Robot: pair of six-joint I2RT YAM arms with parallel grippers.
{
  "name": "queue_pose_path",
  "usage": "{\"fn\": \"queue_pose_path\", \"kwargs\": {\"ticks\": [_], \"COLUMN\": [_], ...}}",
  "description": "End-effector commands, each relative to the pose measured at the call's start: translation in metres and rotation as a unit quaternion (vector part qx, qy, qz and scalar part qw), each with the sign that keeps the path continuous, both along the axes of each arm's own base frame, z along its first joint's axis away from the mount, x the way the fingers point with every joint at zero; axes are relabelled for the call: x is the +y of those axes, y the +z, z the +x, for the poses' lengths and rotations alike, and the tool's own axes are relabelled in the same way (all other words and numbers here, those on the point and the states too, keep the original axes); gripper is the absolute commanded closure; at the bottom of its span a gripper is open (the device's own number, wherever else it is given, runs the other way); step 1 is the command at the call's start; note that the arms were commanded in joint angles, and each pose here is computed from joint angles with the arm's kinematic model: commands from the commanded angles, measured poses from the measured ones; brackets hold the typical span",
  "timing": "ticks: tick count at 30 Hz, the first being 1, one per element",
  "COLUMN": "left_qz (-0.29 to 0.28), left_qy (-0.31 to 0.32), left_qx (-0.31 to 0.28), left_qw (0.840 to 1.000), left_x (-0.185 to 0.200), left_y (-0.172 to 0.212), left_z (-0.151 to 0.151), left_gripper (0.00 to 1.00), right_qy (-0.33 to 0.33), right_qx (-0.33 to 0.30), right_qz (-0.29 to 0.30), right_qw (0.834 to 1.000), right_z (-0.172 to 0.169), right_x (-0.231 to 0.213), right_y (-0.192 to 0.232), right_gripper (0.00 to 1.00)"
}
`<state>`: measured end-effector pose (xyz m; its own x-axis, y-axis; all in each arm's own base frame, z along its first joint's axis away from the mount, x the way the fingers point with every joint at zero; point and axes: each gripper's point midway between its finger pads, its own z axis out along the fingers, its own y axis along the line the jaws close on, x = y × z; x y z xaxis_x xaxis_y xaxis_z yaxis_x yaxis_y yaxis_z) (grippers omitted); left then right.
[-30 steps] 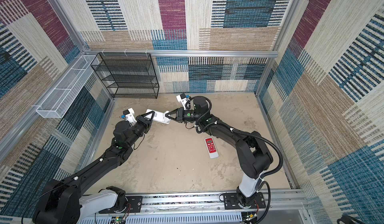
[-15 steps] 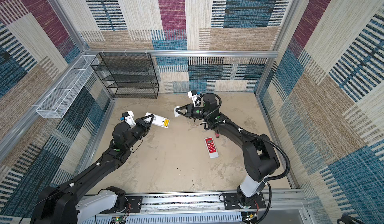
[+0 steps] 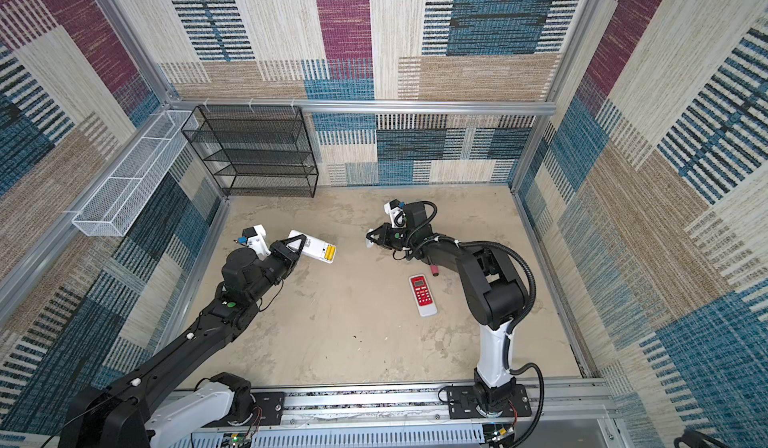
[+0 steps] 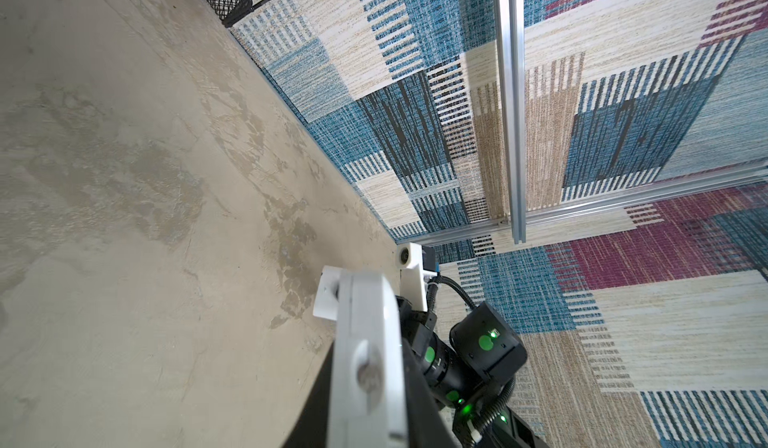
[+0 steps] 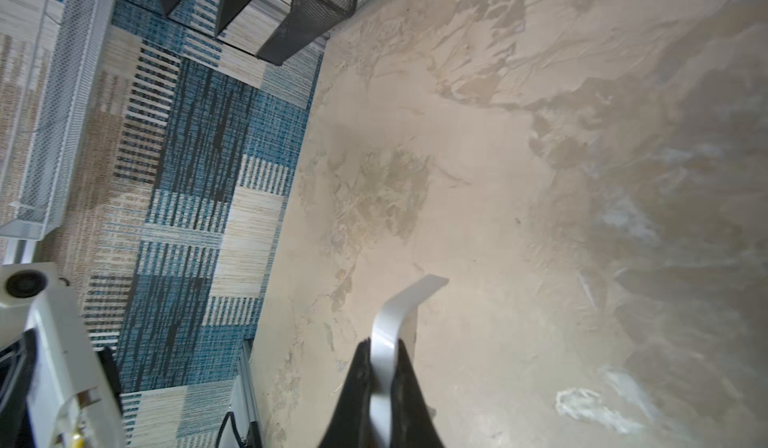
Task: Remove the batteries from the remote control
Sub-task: 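Lower the right gripper and release the battery cover onto the table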
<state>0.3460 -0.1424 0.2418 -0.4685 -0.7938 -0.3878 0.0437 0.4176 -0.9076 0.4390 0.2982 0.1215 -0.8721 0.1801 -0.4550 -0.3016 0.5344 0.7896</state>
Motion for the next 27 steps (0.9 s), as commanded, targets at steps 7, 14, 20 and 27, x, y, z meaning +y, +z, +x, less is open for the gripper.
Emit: {"fn": "queue_pose_path", "kwargs": {"ticks": [7, 14, 20, 27], "left_qz": [0.010, 0.008, 0.008, 0.006], "left_qy": [-0.011, -0.009, -0.009, -0.010], "left_qx": [-0.007, -0.001, -0.002, -0.001], "left_qw": [1.000, 1.000, 1.000, 1.000], "left_x": [-0.003, -0.002, -0.002, -0.003], "left_y": [-0.001, -0.005, -0.005, -0.004], "left_z": [0.001, 0.002, 0.002, 0.003], "left_gripper": [1.00, 1.00, 1.00, 1.00], "right_qy": [0.000, 0.010, 0.003, -0.005], "right_qx": [0.000, 0.026, 0.041, 0.054], "right_qz": [-0.020, 0.003, 0.015, 0.011], "right_qw": [1.000, 1.000, 0.999, 0.998], "right_z": [0.027, 0.029, 0.028, 0.024], "right_x": [0.004, 0.008, -0.001, -0.014], "right_y": [-0.039, -0.058, -0.071, -0.086], "right_gripper": [0.93, 0.91, 0.89, 0.74]}}
